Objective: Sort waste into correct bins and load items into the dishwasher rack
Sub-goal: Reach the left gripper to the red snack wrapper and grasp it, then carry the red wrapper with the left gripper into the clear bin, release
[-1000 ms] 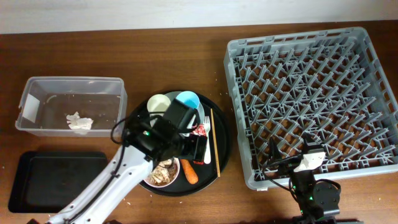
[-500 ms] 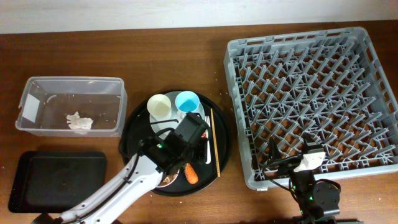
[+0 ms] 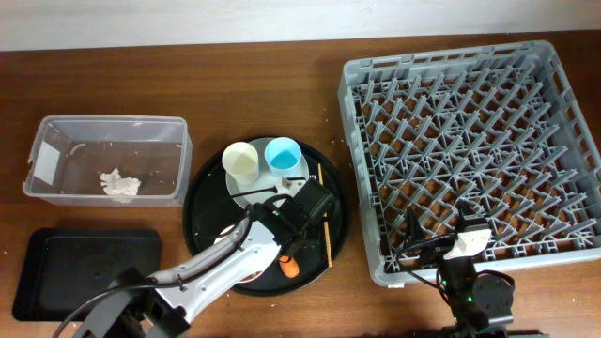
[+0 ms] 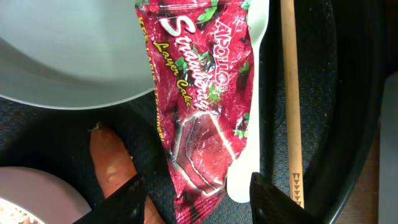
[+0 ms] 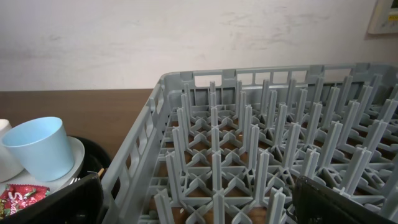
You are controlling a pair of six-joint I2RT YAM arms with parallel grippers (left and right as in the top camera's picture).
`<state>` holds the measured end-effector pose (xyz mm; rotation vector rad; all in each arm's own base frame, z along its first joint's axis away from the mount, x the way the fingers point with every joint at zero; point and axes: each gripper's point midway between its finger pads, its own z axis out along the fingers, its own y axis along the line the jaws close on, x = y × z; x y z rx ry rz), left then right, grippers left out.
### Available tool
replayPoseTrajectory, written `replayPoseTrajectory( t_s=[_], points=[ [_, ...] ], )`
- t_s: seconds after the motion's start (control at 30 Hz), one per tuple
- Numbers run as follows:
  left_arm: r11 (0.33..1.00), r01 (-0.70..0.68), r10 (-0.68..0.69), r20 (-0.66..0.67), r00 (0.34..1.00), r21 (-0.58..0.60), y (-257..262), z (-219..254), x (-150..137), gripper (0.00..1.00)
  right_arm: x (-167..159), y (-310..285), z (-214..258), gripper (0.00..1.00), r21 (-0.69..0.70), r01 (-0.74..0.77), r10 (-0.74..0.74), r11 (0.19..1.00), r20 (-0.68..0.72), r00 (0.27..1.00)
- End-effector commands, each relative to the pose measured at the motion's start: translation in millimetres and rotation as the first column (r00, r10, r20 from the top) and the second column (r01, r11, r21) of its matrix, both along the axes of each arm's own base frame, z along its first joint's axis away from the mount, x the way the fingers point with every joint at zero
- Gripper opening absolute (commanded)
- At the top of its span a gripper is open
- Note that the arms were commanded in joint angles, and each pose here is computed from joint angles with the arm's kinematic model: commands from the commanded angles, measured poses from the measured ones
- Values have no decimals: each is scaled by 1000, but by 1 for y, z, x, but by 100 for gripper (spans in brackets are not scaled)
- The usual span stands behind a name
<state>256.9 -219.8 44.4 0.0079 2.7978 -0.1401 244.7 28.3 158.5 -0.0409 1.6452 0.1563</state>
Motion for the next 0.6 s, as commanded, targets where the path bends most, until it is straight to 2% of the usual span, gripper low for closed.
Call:
replayPoseTrajectory(
  t_s=[0.0,0.57],
  points=[
    [999,-25,24,24,999,37,8,-4,3,52,0,-1,-3,99,0,6,-6,1000,-6,1000],
    [997,-41,37,62,997,68,6,-19,16,52,0,-1,-3,99,0,6,-6,1000,-6,1000]
  ],
)
